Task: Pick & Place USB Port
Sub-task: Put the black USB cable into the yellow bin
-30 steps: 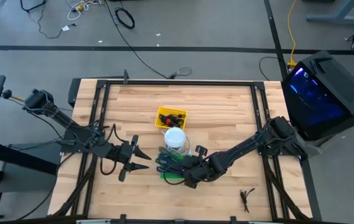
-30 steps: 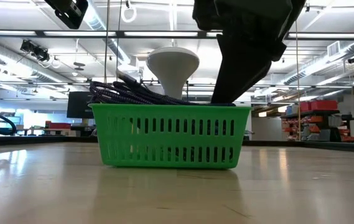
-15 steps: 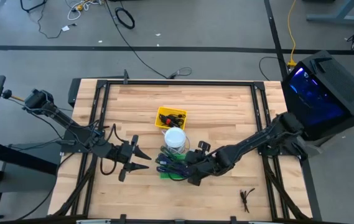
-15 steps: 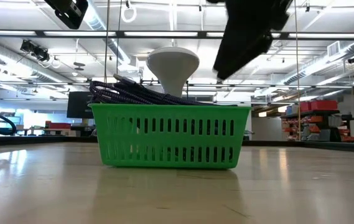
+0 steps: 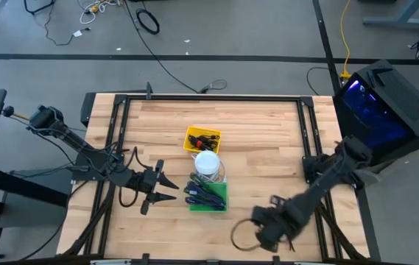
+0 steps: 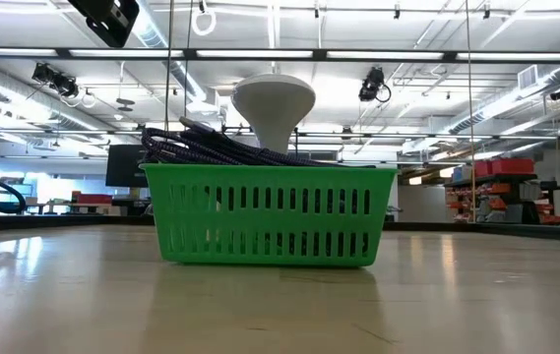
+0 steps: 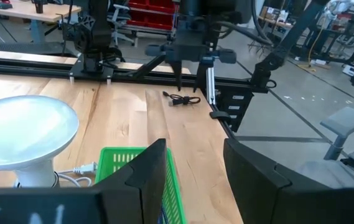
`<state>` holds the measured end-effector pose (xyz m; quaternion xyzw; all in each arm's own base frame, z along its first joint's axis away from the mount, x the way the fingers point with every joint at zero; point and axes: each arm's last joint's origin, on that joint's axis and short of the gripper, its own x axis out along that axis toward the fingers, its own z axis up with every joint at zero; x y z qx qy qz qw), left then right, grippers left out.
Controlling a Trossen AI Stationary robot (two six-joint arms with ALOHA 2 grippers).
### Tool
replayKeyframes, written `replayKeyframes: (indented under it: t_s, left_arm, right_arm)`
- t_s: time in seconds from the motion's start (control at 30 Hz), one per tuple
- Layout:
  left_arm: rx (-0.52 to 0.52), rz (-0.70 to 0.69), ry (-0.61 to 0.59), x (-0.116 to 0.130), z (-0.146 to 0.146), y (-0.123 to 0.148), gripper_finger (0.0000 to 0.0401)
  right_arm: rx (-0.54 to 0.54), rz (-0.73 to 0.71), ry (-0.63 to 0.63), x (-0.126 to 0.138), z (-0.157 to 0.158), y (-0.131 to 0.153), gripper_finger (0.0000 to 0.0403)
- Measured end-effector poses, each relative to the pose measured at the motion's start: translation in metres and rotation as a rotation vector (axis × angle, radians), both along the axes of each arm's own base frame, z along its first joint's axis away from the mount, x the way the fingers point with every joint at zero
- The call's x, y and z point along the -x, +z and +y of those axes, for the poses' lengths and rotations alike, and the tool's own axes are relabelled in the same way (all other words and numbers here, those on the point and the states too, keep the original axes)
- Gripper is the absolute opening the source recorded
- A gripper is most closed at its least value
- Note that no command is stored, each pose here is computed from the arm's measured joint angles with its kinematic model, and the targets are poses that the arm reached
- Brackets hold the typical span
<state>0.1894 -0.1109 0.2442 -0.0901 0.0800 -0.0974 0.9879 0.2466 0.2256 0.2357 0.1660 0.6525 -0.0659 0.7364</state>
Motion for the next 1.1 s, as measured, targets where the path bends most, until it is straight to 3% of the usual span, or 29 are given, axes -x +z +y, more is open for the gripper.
replayKeyframes:
  t_s: [0.23,0.47,0.67,0.8,0.97,1.1]
  left_arm:
    - [0.0,0.0,0.0,0.0,0.0,0.0,0.0165]
    - [0.018,0.008,0.003,0.0,0.0,0.0,0.0165]
    - [0.021,0.012,0.004,0.0,0.0,-0.001,0.0165]
    - [0.012,0.026,0.003,-0.002,-0.001,-0.004,0.0165]
    - [0.004,0.04,0.003,-0.004,-0.003,-0.008,0.0165]
    - [0.004,0.04,0.003,-0.004,-0.003,-0.008,0.0165]
  right_arm:
    - [0.018,0.066,-0.226,0.045,0.033,-0.001,0.0151]
    - [0.06,0.182,-0.435,0.082,0.045,-0.014,0.0151]
    - [0.025,0.306,-0.454,0.099,0.043,-0.051,0.0151]
    - [-0.077,0.32,-0.433,0.099,0.044,-0.073,0.0151]
    - [-0.122,0.394,-0.419,0.1,0.044,-0.078,0.0151]
    - [-0.117,0.371,-0.393,0.099,0.043,-0.078,0.0151]
